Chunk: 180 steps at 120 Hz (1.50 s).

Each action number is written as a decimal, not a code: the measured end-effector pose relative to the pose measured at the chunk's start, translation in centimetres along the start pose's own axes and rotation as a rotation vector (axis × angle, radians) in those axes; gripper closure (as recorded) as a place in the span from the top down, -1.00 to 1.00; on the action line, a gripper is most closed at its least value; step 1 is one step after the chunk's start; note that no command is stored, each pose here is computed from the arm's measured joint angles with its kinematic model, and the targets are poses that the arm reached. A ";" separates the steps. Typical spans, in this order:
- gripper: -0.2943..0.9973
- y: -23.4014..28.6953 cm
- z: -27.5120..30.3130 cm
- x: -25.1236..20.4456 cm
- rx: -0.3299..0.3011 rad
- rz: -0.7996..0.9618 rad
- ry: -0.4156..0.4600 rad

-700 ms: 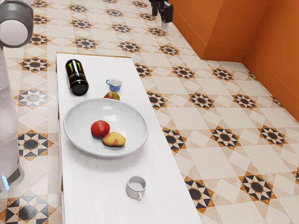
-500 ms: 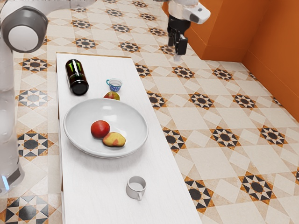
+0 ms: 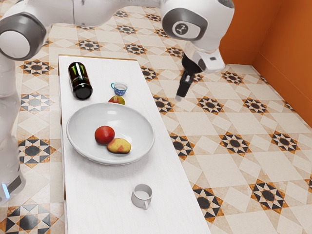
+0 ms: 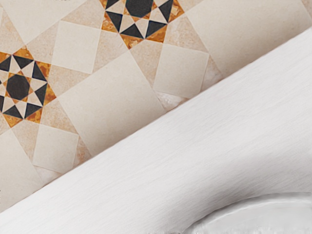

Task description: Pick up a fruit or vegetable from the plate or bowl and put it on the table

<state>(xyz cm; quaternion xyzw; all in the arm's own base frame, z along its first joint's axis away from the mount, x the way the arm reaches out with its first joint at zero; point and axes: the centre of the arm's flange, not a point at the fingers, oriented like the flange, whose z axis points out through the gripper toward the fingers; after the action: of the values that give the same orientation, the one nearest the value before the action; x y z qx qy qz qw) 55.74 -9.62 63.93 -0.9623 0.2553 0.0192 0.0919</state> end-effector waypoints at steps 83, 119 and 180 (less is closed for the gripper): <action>0.54 10.1 9.9 -16.7 -0.253 0.404 -0.035; 0.54 11.8 10.3 -17.7 -0.303 0.307 -0.052; 0.54 11.9 12.2 -18.6 -0.289 0.172 -0.160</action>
<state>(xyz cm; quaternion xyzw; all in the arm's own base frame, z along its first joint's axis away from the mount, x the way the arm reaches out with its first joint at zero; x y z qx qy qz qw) 33.84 -8.46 51.54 -0.9355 0.3231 0.1399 -0.0294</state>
